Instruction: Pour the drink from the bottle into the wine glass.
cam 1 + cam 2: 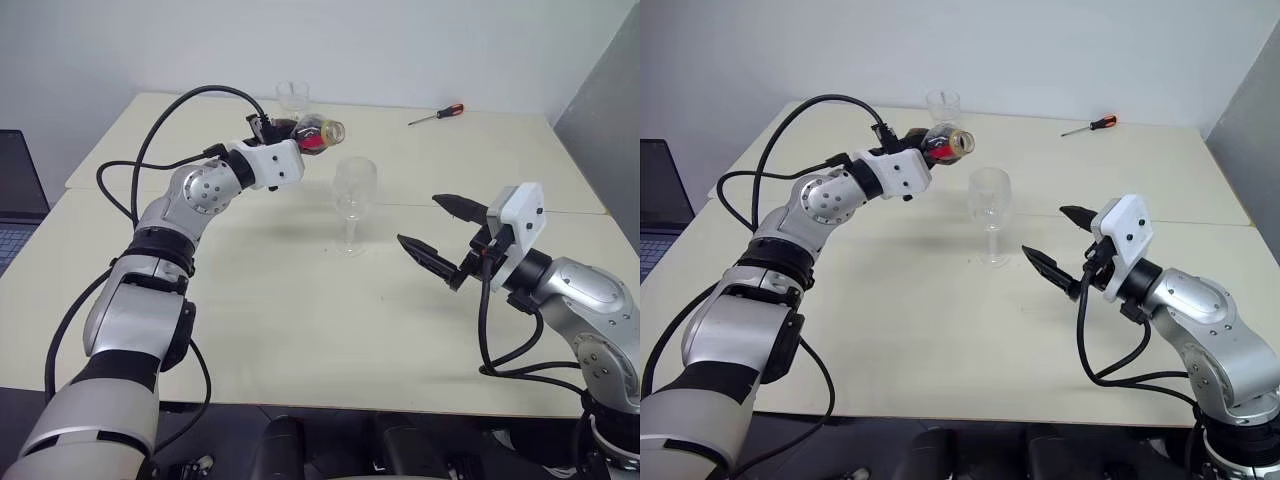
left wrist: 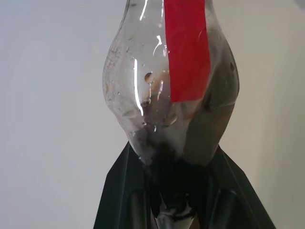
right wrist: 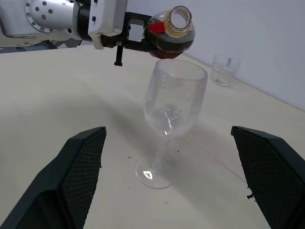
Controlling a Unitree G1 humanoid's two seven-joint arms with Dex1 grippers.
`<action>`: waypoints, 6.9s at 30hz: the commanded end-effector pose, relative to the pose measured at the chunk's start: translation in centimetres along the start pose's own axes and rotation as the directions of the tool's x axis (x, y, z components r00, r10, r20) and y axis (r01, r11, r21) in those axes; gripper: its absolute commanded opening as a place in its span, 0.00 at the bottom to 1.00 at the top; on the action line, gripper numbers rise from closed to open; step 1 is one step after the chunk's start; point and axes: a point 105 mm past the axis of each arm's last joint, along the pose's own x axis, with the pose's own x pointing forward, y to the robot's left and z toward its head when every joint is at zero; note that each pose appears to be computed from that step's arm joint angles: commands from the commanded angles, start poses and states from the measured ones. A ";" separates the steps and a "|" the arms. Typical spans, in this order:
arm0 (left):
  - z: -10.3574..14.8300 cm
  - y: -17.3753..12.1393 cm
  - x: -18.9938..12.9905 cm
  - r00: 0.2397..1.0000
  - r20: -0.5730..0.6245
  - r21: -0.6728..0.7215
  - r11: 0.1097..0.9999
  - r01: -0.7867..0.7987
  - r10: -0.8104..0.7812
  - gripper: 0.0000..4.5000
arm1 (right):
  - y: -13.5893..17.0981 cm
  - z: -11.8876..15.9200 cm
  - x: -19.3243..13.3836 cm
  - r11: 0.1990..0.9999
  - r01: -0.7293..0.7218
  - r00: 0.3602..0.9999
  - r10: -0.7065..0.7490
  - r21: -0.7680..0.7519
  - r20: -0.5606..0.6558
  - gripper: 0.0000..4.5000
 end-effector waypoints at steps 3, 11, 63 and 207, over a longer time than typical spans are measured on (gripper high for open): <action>1.2 2.7 0.4 0.996 0.044 0.042 0.996 -0.074 0.073 0.17 | -0.1 1.0 0.0 0.999 0.007 1.000 -0.005 -0.050 0.029 1.00; 1.8 2.8 0.5 0.997 0.063 0.113 0.992 -0.056 0.050 0.17 | 0.1 1.0 0.1 0.999 -0.001 1.000 0.003 -0.051 0.029 1.00; 1.7 3.6 0.9 0.999 0.032 0.360 0.933 -0.009 -0.002 0.17 | -0.2 0.9 0.4 0.998 0.010 1.000 -0.009 -0.059 0.014 1.00; -10.2 -5.4 -8.9 0.804 -0.520 -0.746 0.305 -0.592 0.289 0.16 | -1.0 1.3 1.4 0.996 -0.078 0.997 0.079 -0.039 0.014 1.00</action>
